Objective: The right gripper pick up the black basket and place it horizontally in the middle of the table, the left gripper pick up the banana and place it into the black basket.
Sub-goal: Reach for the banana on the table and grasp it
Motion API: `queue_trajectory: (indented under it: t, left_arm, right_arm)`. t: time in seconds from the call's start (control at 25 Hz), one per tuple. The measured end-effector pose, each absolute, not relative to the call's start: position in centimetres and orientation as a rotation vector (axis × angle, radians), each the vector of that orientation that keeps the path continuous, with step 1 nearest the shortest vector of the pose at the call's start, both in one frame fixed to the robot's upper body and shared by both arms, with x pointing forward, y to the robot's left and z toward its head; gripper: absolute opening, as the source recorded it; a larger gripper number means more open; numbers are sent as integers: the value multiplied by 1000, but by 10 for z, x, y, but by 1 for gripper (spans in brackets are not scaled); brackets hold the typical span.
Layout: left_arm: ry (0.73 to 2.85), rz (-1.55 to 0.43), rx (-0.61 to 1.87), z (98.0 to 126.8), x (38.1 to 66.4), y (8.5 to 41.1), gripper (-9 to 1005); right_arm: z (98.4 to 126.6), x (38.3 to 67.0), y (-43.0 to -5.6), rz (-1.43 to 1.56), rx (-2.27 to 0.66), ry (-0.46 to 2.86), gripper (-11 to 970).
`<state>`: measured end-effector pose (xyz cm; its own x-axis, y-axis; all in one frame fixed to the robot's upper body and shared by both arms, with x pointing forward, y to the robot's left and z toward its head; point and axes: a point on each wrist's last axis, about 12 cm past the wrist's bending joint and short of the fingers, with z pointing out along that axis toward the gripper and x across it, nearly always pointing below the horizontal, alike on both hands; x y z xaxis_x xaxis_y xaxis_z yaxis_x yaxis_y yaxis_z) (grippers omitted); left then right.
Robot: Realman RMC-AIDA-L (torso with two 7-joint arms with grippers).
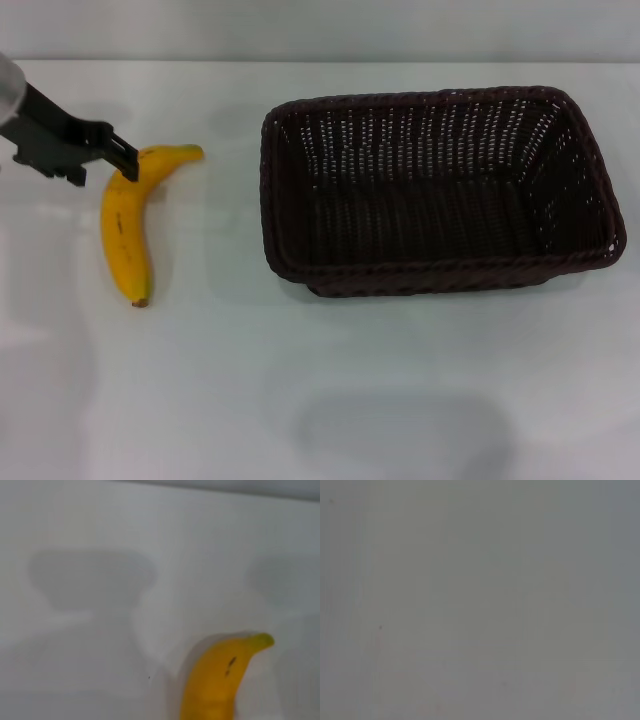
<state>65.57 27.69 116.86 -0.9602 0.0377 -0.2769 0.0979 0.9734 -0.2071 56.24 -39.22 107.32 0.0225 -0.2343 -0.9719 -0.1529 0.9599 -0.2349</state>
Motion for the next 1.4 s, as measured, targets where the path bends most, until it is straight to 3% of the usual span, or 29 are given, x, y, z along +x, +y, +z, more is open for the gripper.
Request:
queue_trajectory:
  t: [0.2,0.52,0.96,1.4]
  left_arm:
    - [2873,-281,120,1153,656,265,601]
    - [2912,-258,128,1143,651,257,879]
    - [2968,-190,155,1133,646,253,869]
    - [2931,-163,171,1132,649,253,669]
  right_arm:
    - [1072,563,-391,-66,-312,1558,697]
    - [1072,563,-390,-64,-318,1559,696]
    - [1073,565,-390,-66,-320,1560,696]
    - [1072,564,-391,-68,-318,1563,695]
